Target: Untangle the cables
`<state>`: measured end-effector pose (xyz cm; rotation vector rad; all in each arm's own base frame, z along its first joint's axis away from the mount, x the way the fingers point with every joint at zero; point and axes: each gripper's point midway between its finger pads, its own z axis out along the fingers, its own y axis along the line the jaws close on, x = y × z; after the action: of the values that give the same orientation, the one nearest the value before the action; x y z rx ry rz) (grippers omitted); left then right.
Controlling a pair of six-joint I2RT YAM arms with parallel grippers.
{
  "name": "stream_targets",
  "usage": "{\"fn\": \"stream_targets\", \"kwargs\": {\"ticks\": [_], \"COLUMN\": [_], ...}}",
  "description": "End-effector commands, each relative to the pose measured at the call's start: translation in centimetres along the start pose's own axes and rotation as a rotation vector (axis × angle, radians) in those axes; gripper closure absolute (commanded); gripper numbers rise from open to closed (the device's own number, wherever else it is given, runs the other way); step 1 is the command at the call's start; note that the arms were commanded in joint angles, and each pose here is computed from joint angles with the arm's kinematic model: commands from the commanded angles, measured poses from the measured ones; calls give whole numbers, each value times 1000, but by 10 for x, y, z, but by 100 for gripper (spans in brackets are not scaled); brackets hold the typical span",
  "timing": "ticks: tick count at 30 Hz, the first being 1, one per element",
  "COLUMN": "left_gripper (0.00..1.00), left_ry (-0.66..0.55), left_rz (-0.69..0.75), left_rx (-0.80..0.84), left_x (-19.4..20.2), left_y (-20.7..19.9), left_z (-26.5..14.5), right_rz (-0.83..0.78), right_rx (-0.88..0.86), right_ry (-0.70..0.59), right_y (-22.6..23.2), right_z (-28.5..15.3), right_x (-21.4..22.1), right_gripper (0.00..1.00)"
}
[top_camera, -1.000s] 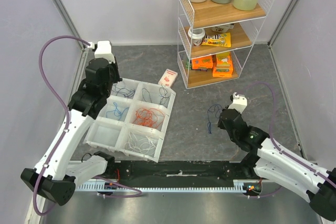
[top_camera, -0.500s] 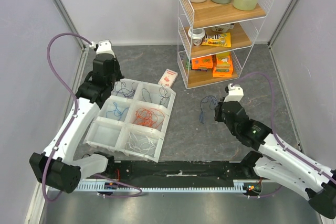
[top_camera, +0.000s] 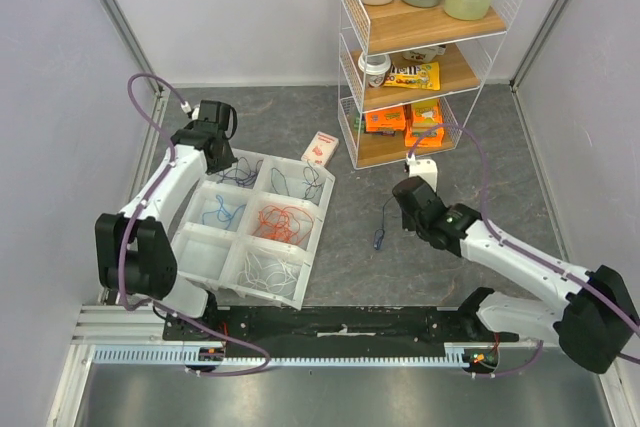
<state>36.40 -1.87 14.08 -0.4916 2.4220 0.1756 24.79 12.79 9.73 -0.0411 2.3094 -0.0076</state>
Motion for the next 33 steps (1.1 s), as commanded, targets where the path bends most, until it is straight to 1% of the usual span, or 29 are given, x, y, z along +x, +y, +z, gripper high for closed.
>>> {"fn": "stream_targets", "kwargs": {"ticks": [1, 5, 8, 11, 14, 17, 19, 22, 23, 25, 26, 27, 28, 30, 32, 33], "left_gripper": [98, 98, 98, 98, 98, 98, 98, 98, 98, 98, 96, 91, 83, 63, 52, 45], "left_ry": [40, 74, 91, 98, 83, 90, 152, 331, 349, 341, 330, 332, 333, 345, 345, 333], "left_rz": [-85, -113, -112, -95, -78, -80, -78, -123, -133, -149, -155, -161, -165, -176, -184, -185], "left_rx": [46, 56, 39, 64, 102, 139, 195, 265, 269, 270, 283, 293, 316, 348, 366, 379], "left_x": [-8, -4, -7, -17, -34, -43, -38, -14, -9, -5, -7, -4, -4, -3, -2, -4], "left_y": [-11, -17, -16, -23, -35, -46, -55, -61, -60, -58, -58, -59, -62, -65, -66, -67], "left_z": [-9, -1, 8, 14, 19, 28, 44, 56, 58, 56, 53, 50, 46, 39, 32, 25], "right_rz": [-99, -180, -191, -223, -274, -294, -332, -368, -364, -349, -332, -311, -290, -257, -232, -226], "right_rx": [87, 97, 18, -39, -29, -72, -143, -284, -349, -396, -423, -450, -480, -515, -542, -549], "right_ry": [13, 63, 111, 125, 119, 139, 156, 172, 185, 185, 189, 184, 190, 189, 201, 202], "right_y": [-13, -10, 10, 24, 26, 39, 52, 69, 75, 77, 77, 77, 76, 75, 75, 75], "right_z": [-12, -1, 6, 9, 17, 24, 24, 17, 13, 10, 8, 6, 4, 1, 1, 0], "right_x": [-30, -31, -26, -31, -38, -42, -43, -43, -42, -43, -43, -46, -46, -46, -42, -42], "right_gripper": [100, 100, 100, 100, 100, 100, 100, 100, 100, 100, 100, 100, 100, 100, 100, 100]}}
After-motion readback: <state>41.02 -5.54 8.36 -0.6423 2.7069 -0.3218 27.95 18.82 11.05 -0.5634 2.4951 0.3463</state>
